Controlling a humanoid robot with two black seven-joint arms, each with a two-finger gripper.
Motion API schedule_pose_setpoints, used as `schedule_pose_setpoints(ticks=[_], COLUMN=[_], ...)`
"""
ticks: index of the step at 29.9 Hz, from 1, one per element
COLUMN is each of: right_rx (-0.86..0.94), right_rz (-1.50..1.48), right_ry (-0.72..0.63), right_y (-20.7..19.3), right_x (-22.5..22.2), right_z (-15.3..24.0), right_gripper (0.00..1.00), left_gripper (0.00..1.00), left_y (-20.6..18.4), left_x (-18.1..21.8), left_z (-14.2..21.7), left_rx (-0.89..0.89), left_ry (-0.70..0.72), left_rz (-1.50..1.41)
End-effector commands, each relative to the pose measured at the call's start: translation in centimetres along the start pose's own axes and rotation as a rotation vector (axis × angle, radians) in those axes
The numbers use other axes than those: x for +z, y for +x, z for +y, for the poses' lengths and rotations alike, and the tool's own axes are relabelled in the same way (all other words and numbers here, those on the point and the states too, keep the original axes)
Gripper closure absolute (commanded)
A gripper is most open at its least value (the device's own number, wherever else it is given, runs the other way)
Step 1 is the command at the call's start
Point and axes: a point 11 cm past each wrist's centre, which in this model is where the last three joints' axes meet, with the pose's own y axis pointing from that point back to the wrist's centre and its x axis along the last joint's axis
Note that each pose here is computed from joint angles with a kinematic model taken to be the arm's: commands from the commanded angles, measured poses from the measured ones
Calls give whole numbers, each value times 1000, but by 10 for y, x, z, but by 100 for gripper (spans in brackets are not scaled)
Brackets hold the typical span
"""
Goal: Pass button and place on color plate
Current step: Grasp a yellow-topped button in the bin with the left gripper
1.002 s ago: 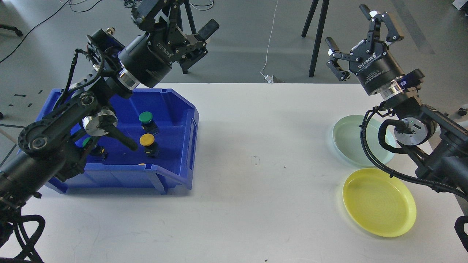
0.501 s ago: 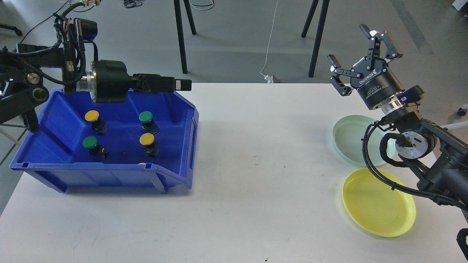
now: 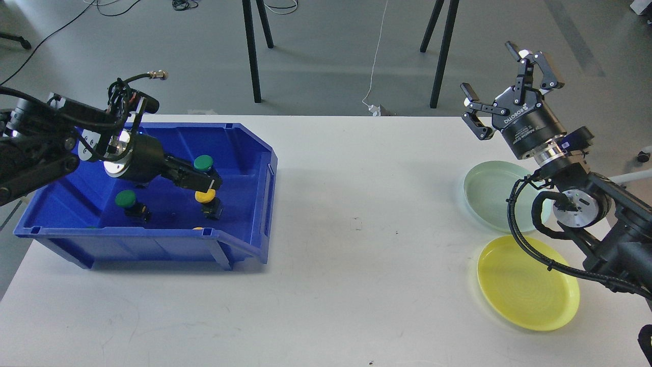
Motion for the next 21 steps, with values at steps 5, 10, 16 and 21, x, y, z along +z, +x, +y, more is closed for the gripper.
schedule_pose_setpoints(ticks=[5, 10, 16, 21], right_rx=[8, 10, 16, 20], right_rz=[-4, -3, -6, -6], right_ry=[-7, -8, -6, 2], right_y=[2, 3, 4, 6], right_x=[4, 4, 4, 1], right_z=[4, 5, 7, 7], right_gripper=[1, 1, 1, 1], left_gripper=[0, 0, 2, 3], left_y=[-10, -10, -15, -15], left_x=[2, 2, 4, 0], left_z=[-14, -14, -21, -24], left_rx=[-29, -27, -35, -38], left_ry=[-5, -6, -20, -3], left_rz=[3, 4, 16, 21])
